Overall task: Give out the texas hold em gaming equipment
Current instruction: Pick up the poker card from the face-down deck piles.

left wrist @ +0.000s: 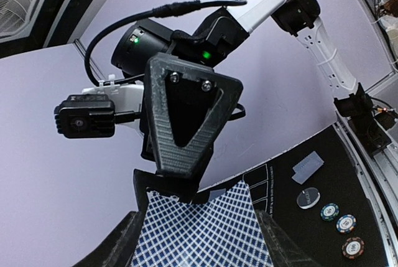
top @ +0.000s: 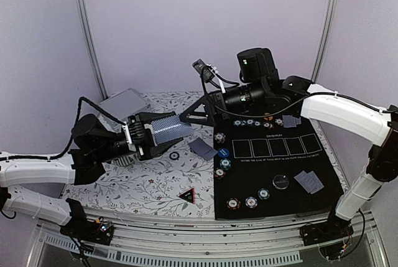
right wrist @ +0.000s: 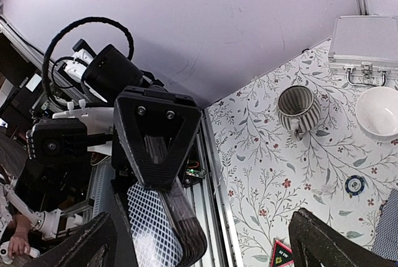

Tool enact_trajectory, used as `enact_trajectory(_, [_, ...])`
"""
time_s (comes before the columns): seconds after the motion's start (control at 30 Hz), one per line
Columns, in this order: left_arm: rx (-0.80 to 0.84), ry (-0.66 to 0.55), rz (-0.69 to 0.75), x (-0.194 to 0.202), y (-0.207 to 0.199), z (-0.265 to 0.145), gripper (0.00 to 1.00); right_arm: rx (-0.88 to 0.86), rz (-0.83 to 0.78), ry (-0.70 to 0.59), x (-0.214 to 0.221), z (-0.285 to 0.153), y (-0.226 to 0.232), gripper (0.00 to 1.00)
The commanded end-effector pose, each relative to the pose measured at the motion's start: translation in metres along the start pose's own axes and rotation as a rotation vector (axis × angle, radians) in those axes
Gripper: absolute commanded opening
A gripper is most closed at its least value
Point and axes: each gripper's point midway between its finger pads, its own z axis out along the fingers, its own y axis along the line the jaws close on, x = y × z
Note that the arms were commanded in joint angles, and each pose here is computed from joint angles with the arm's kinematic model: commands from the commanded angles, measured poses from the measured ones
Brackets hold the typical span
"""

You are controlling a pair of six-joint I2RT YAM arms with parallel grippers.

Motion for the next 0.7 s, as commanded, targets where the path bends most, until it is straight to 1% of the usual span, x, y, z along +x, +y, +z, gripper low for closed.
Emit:
enact_trajectory(0.0, [0.006, -0.001, 0.004, 0.0, -0.005, 0.002, 0.57, 0.066, -0.022, 0.004, -0.003, 0.011, -0.014, 0.96])
enact_trajectory(0.23, [0.002, 0.004, 0.009, 0.001, -0.004, 0.002, 0.57, 0.129, -0.018, 0.093, 0.014, 0.024, -0.029, 0.94])
enact_trajectory(0.43, [0.0, 0.004, 0.013, 0.001, -0.004, 0.001, 0.57, 0.226, -0.047, 0.081, 0.009, 0.011, -0.036, 0.94])
enact_trajectory(0.67, [-0.001, 0.007, 0.014, 0.003, -0.004, 0.001, 0.57, 0.282, -0.081, 0.087, 0.005, -0.004, -0.035, 0.94])
